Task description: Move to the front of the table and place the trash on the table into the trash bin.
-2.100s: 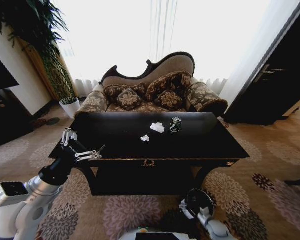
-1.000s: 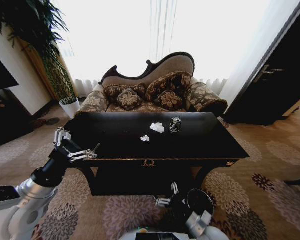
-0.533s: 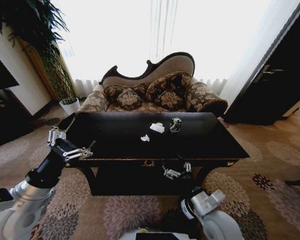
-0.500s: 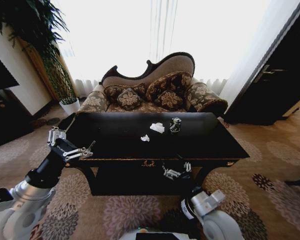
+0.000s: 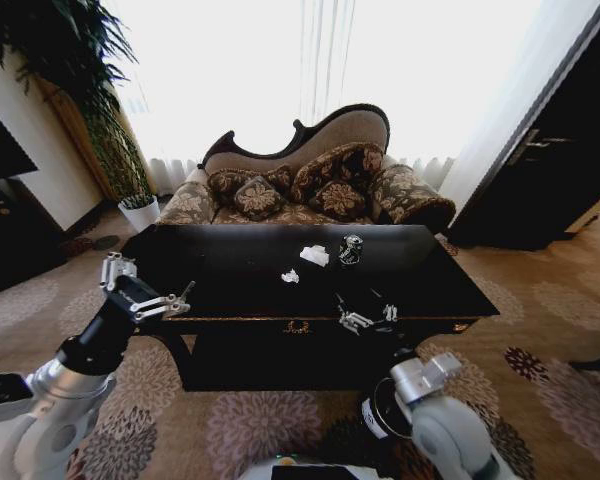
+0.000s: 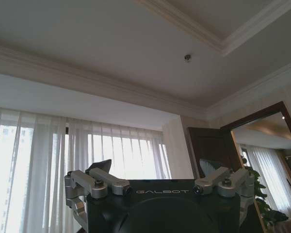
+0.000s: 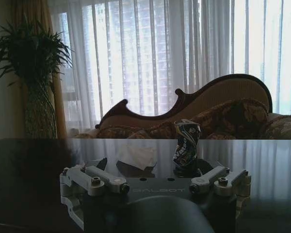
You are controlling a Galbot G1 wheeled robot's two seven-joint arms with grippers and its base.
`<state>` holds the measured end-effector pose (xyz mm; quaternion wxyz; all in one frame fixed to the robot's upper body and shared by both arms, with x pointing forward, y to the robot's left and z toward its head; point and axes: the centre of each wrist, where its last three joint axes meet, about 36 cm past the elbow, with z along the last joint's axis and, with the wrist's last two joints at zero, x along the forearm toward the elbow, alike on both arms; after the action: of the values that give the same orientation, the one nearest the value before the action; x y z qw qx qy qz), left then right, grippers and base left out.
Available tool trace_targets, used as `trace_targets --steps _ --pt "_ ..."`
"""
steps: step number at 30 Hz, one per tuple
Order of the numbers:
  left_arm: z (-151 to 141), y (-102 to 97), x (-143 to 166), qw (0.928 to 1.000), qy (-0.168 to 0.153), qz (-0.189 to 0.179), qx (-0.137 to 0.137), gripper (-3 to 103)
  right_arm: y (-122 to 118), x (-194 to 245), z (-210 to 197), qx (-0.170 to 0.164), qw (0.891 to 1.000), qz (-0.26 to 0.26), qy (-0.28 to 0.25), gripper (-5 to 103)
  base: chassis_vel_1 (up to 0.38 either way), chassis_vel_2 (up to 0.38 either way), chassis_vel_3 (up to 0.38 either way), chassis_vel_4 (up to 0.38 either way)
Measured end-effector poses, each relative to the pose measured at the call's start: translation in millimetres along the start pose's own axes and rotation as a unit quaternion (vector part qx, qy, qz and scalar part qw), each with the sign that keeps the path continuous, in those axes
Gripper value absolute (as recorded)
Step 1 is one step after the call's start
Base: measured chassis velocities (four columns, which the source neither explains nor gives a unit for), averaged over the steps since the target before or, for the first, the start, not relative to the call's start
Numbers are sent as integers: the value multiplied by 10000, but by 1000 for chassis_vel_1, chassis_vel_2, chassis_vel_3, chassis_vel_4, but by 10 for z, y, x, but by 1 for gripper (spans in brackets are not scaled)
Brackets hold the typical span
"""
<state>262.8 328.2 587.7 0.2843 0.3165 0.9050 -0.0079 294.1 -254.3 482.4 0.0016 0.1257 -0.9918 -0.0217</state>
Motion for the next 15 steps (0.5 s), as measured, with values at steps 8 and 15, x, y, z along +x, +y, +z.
trace_targets --steps 8,15 --pt "-62 33 33 10000 7 -74 -64 100 -233 -259 -17 242 9997 -24 -40 100 0 0 0 0" --pt "-50 21 36 9999 56 -100 -90 100 -335 -473 -21 294 9996 -6 35 100 0 0 0 0"
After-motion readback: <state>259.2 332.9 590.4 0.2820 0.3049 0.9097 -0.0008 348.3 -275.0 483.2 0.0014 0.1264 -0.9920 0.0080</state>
